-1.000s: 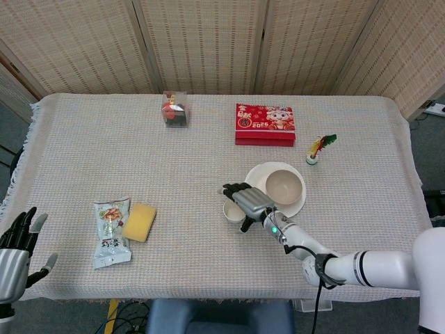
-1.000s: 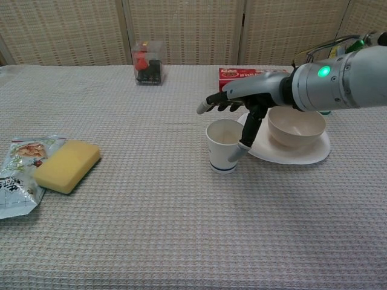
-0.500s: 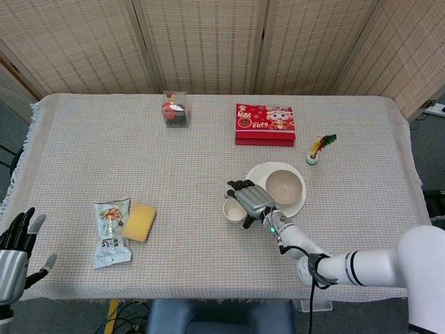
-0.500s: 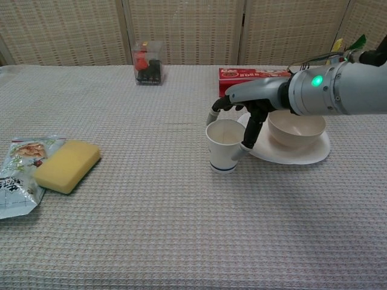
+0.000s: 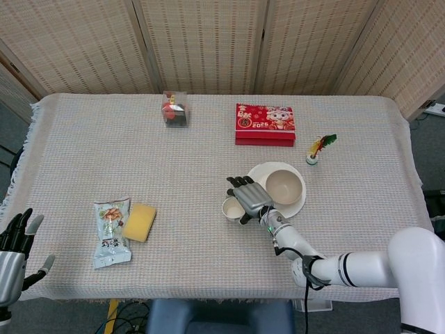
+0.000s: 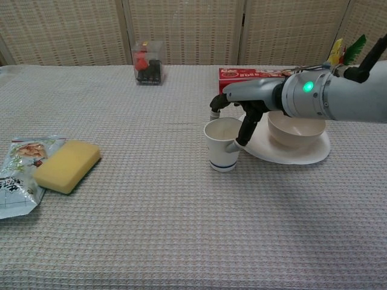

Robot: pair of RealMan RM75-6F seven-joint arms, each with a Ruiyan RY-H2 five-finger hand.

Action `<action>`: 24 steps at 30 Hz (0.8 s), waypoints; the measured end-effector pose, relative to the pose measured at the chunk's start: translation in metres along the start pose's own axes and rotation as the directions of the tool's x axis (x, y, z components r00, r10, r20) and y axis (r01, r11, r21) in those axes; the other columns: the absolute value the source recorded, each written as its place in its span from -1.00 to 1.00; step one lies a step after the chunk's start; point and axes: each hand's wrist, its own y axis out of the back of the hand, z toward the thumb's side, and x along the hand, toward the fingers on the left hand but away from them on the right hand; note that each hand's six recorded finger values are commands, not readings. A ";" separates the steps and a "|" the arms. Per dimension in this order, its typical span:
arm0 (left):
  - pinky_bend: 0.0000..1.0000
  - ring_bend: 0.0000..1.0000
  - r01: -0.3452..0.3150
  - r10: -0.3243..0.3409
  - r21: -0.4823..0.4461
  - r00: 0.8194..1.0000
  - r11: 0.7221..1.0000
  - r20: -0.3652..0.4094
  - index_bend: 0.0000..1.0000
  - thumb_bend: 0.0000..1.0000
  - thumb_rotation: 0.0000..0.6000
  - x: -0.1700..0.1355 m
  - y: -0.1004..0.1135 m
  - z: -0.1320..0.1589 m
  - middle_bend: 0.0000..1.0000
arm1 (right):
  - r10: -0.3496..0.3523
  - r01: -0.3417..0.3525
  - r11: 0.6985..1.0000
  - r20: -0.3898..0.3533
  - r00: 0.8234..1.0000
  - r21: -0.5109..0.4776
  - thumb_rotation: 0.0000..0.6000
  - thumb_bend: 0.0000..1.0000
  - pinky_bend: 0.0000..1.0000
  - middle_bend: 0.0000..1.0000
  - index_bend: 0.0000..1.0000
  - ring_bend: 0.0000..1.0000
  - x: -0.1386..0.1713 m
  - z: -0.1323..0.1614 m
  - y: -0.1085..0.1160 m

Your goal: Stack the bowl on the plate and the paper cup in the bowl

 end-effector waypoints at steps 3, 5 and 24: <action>-0.48 -1.00 0.002 -0.002 0.004 1.000 1.000 -0.001 -1.00 -0.37 1.00 0.000 -0.001 0.000 -1.00 | -0.017 0.017 1.000 0.003 1.000 -0.003 1.00 -0.46 -1.00 -0.95 -0.24 -1.00 0.004 -0.002 0.007; -0.48 -1.00 0.004 -0.004 0.006 1.000 1.000 -0.001 -1.00 -0.37 1.00 0.001 -0.002 0.001 -1.00 | -0.030 0.030 0.999 0.004 1.000 -0.010 1.00 -0.46 -1.00 -0.94 -0.24 -1.00 0.006 -0.003 0.012; -0.48 -1.00 0.018 -0.018 0.041 1.000 0.999 -0.002 -1.00 -0.37 1.00 0.004 -0.011 0.006 -1.00 | -0.200 0.200 0.980 0.129 0.971 0.012 1.00 -0.46 -1.00 -0.94 -0.24 -1.00 0.072 -0.069 0.098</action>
